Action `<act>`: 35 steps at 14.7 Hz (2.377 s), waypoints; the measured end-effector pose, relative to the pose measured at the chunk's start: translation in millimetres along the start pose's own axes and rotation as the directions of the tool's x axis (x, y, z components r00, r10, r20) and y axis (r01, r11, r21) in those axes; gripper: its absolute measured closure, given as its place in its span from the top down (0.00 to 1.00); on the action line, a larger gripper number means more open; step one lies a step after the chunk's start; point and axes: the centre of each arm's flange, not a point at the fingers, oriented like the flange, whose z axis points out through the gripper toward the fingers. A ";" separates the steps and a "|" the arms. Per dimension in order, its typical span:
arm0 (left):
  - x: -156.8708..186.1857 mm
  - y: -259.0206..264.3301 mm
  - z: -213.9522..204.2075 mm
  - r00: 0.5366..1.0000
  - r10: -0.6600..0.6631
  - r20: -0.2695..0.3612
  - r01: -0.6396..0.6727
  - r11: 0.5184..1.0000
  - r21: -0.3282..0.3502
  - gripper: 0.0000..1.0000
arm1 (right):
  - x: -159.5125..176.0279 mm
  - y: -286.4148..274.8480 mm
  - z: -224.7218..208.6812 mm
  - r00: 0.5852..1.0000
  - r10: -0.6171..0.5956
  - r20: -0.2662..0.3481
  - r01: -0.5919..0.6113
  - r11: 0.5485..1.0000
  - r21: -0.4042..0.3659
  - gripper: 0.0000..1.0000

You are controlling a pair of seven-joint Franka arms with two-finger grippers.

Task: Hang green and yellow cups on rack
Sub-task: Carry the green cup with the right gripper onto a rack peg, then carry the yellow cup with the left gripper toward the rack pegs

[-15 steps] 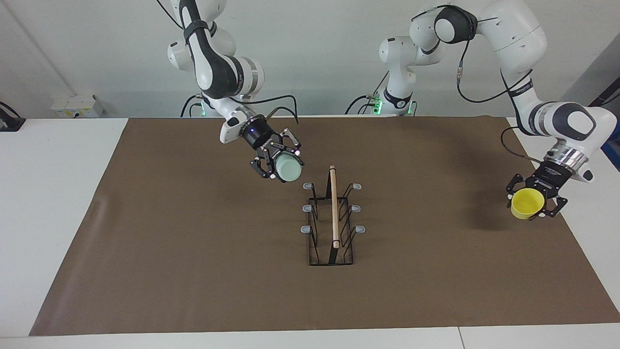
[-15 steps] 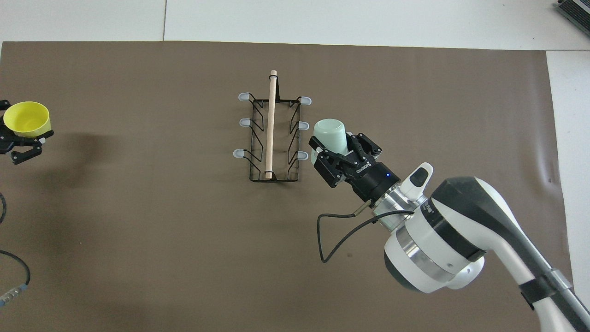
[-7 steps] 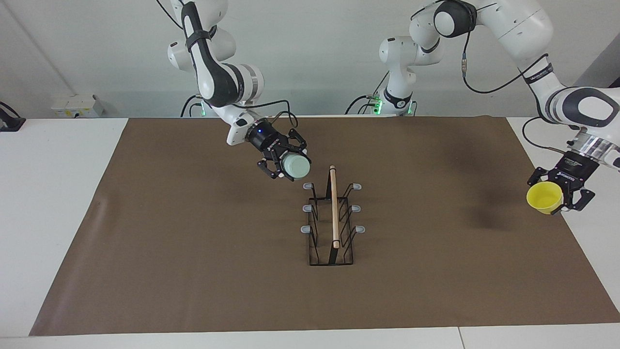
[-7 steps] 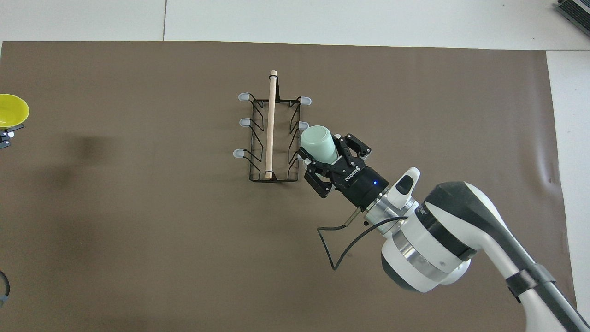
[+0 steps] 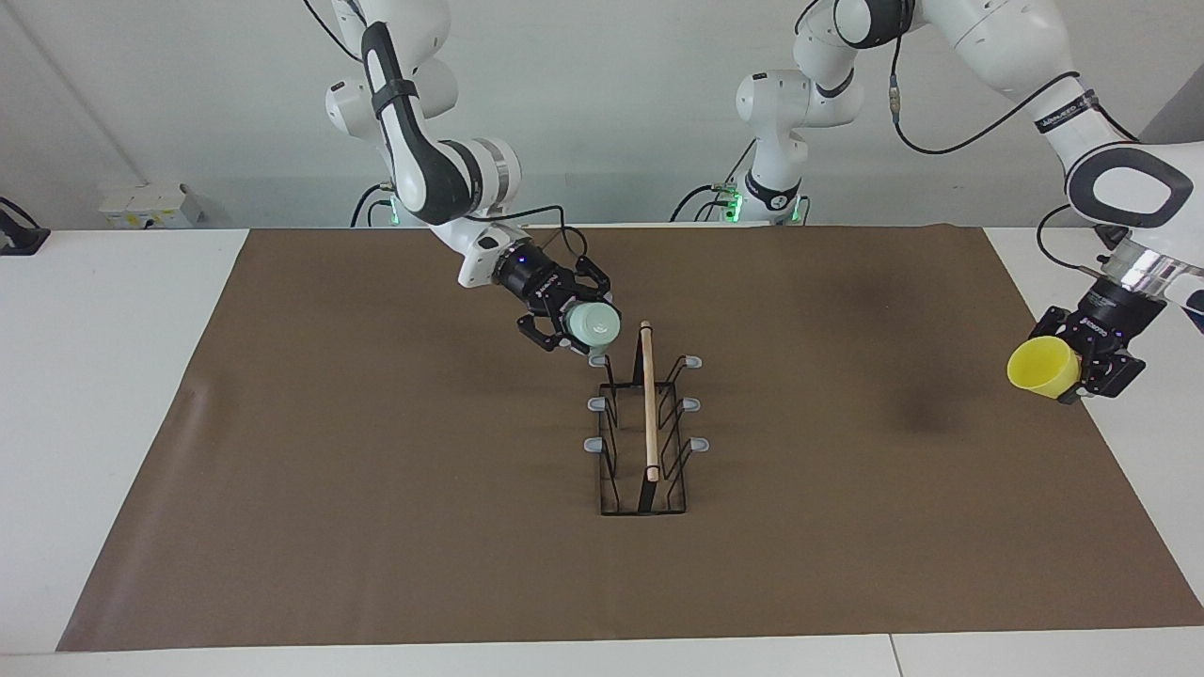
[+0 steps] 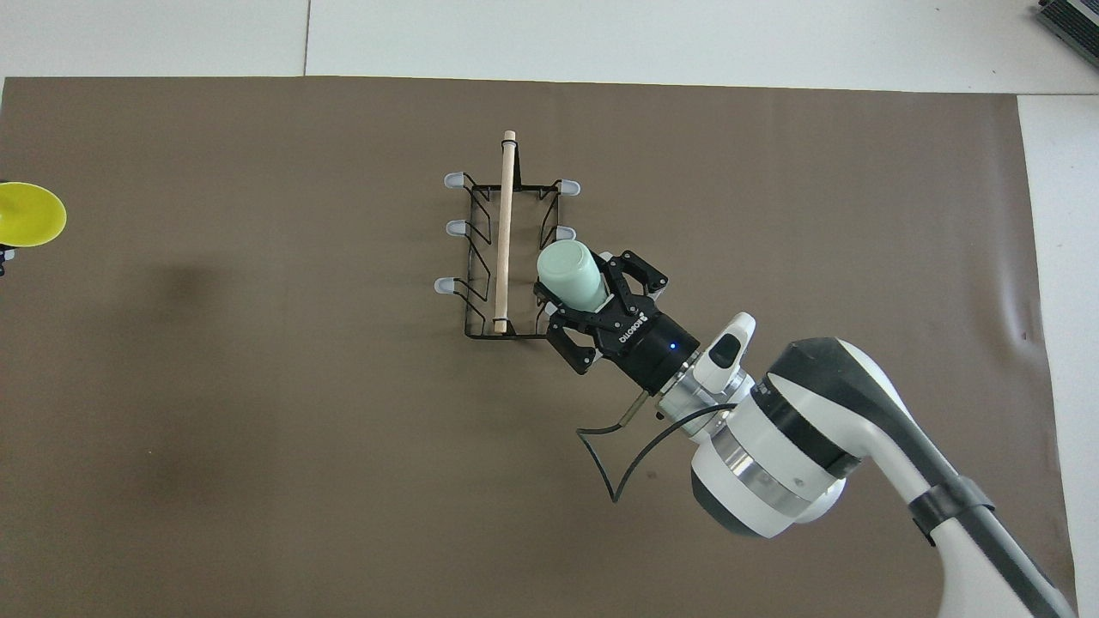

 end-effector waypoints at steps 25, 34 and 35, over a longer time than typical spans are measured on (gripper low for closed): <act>-181.0 81.4 0.1 0.693 0.632 -0.348 -0.552 0.775 0.308 0.66 | -17.5 1.9 9.8 0.998 -0.062 -0.005 0.062 0.998 0.005 0.68; -269.9 93.4 17.2 0.476 0.687 -0.549 -0.581 0.715 0.389 0.66 | -12.0 5.2 22.1 0.992 -0.114 -0.049 0.115 0.993 0.019 0.68; -278.9 91.9 20.7 0.449 0.691 -0.566 -0.587 0.706 0.395 0.66 | -13.7 5.5 23.5 0.991 -0.122 -0.057 0.124 0.992 0.024 0.68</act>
